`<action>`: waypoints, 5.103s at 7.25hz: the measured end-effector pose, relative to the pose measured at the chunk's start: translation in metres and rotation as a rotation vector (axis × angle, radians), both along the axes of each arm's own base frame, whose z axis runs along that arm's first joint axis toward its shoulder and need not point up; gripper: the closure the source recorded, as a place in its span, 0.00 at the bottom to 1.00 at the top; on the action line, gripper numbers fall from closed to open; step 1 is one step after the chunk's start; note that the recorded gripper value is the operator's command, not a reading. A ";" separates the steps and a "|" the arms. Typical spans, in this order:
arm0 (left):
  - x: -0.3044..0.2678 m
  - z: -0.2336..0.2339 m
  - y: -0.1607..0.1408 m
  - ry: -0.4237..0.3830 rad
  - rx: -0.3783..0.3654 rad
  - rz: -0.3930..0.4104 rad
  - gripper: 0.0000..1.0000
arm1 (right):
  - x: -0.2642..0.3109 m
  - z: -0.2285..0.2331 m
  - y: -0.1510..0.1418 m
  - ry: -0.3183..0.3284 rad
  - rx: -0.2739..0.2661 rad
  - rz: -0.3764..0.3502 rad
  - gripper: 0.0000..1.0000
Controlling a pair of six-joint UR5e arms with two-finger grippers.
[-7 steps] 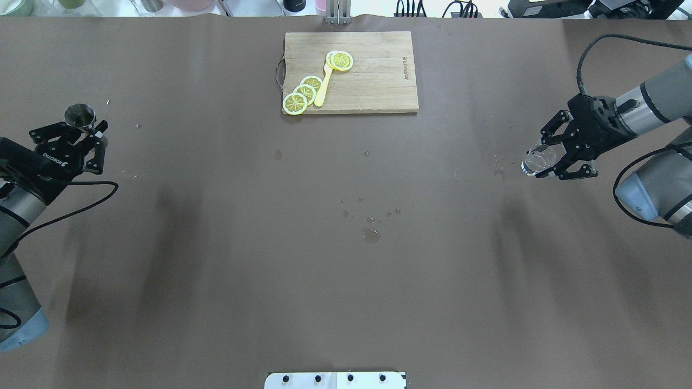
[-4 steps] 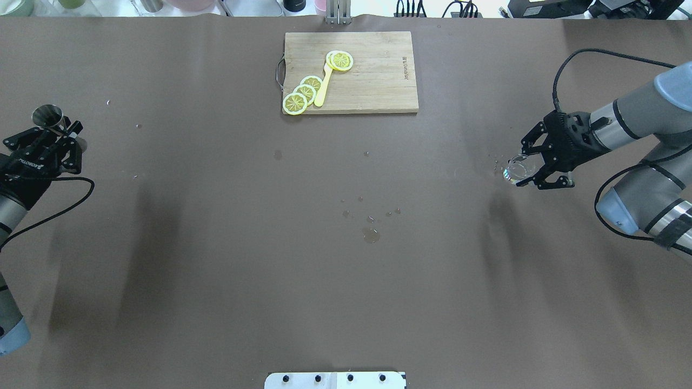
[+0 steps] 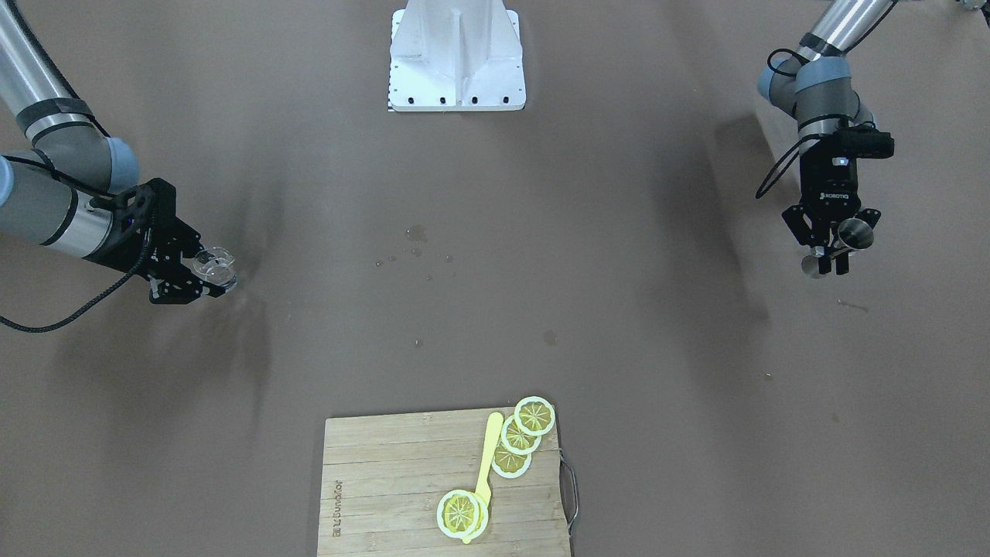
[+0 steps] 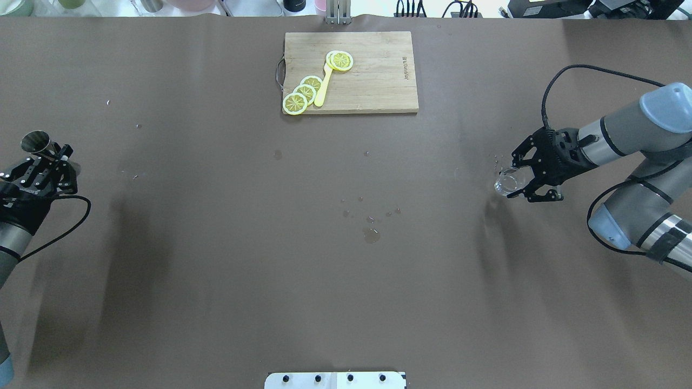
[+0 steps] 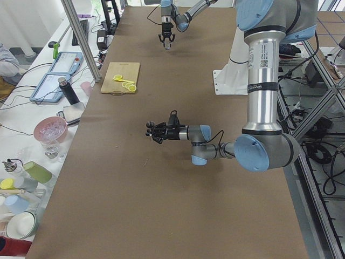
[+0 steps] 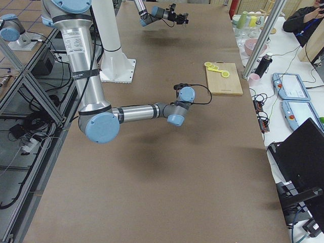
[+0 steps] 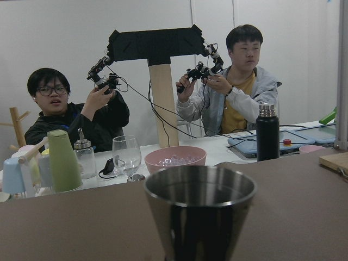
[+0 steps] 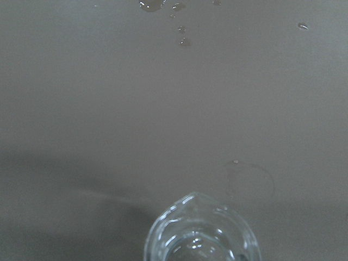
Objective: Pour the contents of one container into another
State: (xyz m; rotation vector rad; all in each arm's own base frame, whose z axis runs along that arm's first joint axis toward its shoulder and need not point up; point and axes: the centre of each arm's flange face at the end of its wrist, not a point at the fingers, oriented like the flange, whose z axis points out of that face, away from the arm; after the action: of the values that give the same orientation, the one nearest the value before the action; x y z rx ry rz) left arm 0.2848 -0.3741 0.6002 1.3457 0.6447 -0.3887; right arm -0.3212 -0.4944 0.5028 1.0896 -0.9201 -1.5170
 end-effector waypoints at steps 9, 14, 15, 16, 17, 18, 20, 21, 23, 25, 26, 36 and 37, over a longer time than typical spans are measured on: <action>0.027 -0.027 0.020 0.113 -0.142 -0.242 1.00 | -0.016 0.024 0.023 -0.040 0.017 -0.053 1.00; 0.041 -0.008 0.032 0.144 -0.191 -0.268 1.00 | -0.014 0.026 0.026 -0.059 -0.020 -0.049 0.00; 0.046 -0.005 0.035 0.146 -0.211 -0.251 1.00 | -0.014 0.026 0.026 -0.063 -0.018 -0.049 0.00; 0.053 -0.001 0.040 0.134 -0.225 -0.234 1.00 | -0.014 0.025 0.026 -0.068 -0.016 -0.050 0.00; 0.060 0.004 0.045 0.107 -0.236 -0.219 1.00 | -0.014 0.025 0.027 -0.073 -0.015 -0.050 0.00; 0.064 0.008 0.048 0.088 -0.241 -0.212 1.00 | -0.013 0.024 0.027 -0.078 -0.015 -0.053 0.00; 0.066 0.012 0.049 0.074 -0.244 -0.211 0.97 | -0.011 0.020 0.031 -0.101 -0.015 -0.073 0.00; 0.067 0.013 0.049 0.072 -0.244 -0.211 0.86 | -0.010 0.017 0.032 -0.116 -0.028 -0.071 0.00; 0.069 0.014 0.049 0.068 -0.245 -0.209 0.65 | -0.008 0.004 0.034 -0.154 -0.057 -0.059 0.00; 0.072 0.016 0.051 0.064 -0.245 -0.204 0.15 | -0.006 -0.012 0.036 -0.212 -0.069 -0.041 0.00; 0.073 0.017 0.052 0.062 -0.245 -0.201 0.01 | -0.005 -0.024 0.033 -0.243 -0.076 -0.026 0.00; 0.041 -0.007 0.113 0.152 -0.122 -0.208 0.01 | 0.090 -0.179 -0.112 -0.329 -0.465 0.834 0.00; 0.032 -0.012 0.115 0.151 -0.122 -0.205 0.01 | 0.105 -0.181 -0.130 -0.249 -0.527 0.922 0.00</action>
State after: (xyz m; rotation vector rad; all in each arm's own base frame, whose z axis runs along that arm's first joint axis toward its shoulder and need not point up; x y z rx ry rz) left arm 0.3168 -0.2596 0.5887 1.2773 0.5993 -0.6903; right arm -0.2167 -0.6244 0.3215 1.0844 -0.7477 -0.3615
